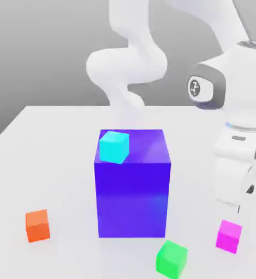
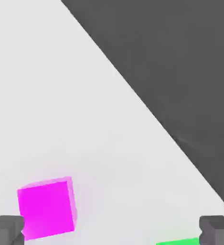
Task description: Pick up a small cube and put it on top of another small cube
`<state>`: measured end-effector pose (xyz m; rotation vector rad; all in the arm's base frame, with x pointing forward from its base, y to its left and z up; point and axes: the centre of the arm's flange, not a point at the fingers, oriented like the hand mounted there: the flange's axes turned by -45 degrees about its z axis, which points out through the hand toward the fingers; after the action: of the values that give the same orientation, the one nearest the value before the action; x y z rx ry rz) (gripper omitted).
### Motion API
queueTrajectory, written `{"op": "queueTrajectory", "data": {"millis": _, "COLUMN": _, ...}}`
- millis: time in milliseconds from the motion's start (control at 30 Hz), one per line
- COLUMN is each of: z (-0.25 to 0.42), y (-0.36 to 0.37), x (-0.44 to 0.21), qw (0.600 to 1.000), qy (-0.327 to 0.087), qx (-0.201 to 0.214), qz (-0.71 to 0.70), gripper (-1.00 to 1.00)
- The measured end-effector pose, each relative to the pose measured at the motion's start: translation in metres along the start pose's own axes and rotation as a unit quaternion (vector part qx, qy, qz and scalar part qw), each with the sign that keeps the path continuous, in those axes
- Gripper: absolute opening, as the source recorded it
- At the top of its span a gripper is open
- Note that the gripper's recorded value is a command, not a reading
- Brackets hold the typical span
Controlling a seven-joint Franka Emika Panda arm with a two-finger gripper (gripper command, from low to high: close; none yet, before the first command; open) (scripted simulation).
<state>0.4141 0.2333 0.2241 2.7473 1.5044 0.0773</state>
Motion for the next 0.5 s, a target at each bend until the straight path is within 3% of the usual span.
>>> {"op": "queueTrajectory", "data": {"millis": 200, "z": 0.083, "y": -0.021, "x": -0.004, "qw": 0.999, "qy": -0.018, "qx": 0.016, "qz": -0.032, "gripper": 0.0}}
{"op": "queueTrajectory", "data": {"millis": 233, "z": 0.092, "y": -0.021, "x": -0.005, "qw": 0.999, "qy": -0.019, "qx": 0.016, "qz": -0.032, "gripper": -1.0}}
{"op": "queueTrajectory", "data": {"millis": 500, "z": 0.084, "y": -0.021, "x": -0.004, "qw": 0.999, "qy": -0.019, "qx": 0.016, "qz": -0.032, "gripper": -1.0}}
